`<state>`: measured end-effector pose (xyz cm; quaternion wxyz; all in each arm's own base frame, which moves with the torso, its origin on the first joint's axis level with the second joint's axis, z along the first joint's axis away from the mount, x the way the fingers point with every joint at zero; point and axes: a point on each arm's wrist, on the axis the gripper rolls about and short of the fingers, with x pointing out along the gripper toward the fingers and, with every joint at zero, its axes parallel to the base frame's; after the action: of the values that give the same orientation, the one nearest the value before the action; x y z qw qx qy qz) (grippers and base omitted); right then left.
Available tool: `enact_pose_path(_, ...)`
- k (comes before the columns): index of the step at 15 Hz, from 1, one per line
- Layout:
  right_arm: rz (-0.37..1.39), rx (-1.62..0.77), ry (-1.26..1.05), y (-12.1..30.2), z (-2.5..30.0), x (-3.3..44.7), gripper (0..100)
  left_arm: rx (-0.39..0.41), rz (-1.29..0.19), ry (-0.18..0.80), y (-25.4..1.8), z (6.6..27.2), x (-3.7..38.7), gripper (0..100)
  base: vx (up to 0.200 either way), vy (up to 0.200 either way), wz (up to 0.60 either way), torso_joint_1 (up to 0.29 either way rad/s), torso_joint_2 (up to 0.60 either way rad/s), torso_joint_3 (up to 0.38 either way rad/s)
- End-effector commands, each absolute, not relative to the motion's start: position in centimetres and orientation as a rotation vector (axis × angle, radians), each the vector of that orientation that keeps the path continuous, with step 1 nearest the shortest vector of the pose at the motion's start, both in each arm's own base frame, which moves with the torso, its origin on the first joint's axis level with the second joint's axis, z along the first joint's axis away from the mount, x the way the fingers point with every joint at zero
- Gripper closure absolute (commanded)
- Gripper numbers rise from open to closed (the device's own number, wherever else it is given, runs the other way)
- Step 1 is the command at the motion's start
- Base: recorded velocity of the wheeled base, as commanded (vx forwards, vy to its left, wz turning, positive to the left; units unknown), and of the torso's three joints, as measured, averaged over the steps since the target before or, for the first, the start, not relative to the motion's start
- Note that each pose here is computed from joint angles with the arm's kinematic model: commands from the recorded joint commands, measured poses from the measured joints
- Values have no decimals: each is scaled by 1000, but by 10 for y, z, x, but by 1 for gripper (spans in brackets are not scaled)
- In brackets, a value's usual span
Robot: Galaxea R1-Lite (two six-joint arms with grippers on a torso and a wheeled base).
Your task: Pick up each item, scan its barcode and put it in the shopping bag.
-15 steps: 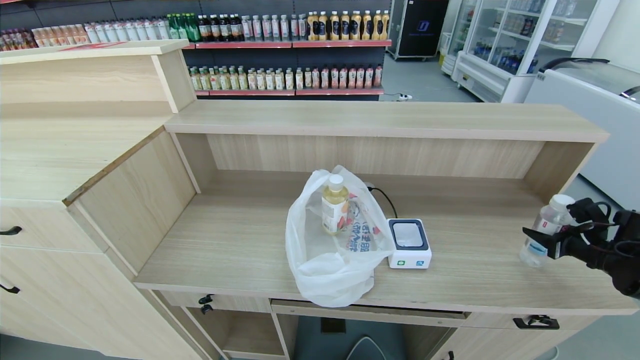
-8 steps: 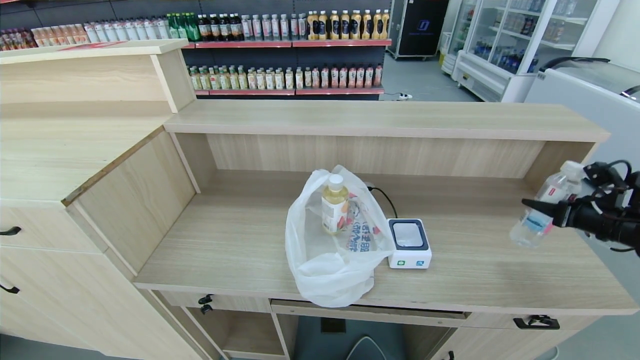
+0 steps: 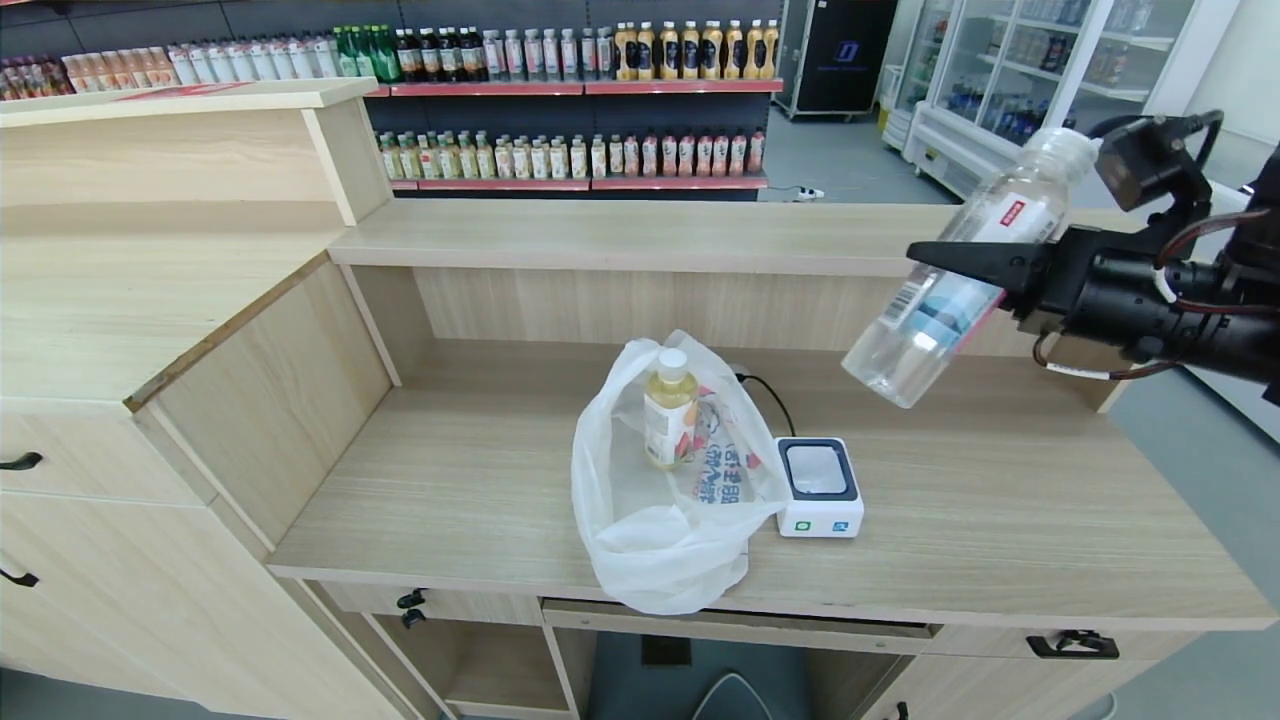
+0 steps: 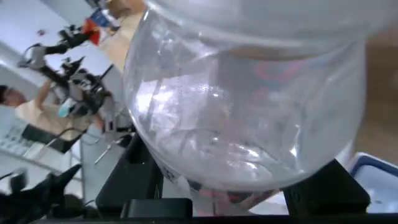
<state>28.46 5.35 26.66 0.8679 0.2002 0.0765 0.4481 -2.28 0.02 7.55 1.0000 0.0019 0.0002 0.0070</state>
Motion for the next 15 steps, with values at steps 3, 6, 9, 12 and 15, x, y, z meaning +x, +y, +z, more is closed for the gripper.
enact_pose_path(3, 1196, 427, 146, 101, 303, 222, 100, 5, 15, 0, 0, 75, -23, 100, 0, 0, 0, 0, 0, 0)
enact_pose_path(6, 1248, 432, 151, 108, 309, 208, 100, 5, 15, 0, 0, 75, -23, 100, 0, 0, 0, 0, 0, 0)
enact_pose_path(9, 1322, 478, 180, 107, 319, 195, 100, 5, 15, 0, 0, 75, -23, 100, 0, 0, 0, 0, 0, 0)
enact_pose_path(12, 1379, 468, 182, 111, 324, 188, 100, 5, 15, 0, 0, 75, -23, 100, 0, 0, 0, 0, 0, 0)
enact_pose_path(15, 1431, 457, 188, 115, 325, 182, 100, 3, 15, 0, 0, 75, -23, 100, 0, 0, 0, 0, 0, 0)
